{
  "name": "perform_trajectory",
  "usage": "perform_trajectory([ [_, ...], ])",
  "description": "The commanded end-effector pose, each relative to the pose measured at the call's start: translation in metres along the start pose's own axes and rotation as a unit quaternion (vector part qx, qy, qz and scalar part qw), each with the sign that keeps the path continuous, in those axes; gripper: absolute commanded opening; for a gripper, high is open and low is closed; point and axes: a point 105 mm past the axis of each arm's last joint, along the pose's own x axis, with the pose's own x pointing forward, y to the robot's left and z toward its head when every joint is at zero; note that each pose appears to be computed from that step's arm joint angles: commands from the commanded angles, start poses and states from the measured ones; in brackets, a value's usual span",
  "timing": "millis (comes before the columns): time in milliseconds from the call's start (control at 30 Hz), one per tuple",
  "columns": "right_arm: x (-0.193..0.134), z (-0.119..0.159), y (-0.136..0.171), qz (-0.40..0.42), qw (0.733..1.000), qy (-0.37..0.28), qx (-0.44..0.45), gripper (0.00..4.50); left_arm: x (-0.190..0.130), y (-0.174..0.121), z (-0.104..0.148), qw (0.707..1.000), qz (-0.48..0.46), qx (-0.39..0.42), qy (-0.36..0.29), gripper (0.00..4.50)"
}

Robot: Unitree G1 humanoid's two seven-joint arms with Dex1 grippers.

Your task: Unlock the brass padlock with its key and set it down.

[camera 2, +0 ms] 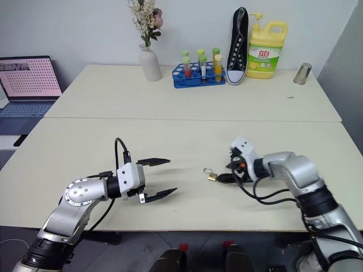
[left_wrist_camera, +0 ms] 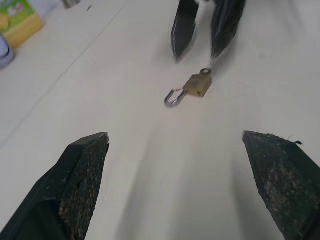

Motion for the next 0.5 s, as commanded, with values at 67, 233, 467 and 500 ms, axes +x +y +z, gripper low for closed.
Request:
perform_trajectory([
  [67, -0.03, 0.028, 0.03, 0.003, 0.986, -0.067, -0.15, 4.47, -0.004, 0.009, 0.003, 0.999, 0.007, 0.014, 0.042, 4.5],
  [233, -0.044, 0.014, 0.045, -0.001, 0.982, -0.052, -0.181, 4.47, -0.008, 0.012, 0.002, 0.999, 0.006, 0.012, 0.041, 4.5],
  [467, -0.057, 0.007, 0.046, -0.027, 0.98, -0.067, -0.185, 4.47, -0.01, -0.001, 0.014, 0.998, -0.058, -0.037, 0.011, 4.5],
  [500, -0.057, 0.006, 0.044, -0.03, 0.979, -0.065, -0.19, 4.47, -0.01, -0.002, 0.014, 0.997, -0.066, -0.037, 0.012, 4.5],
])
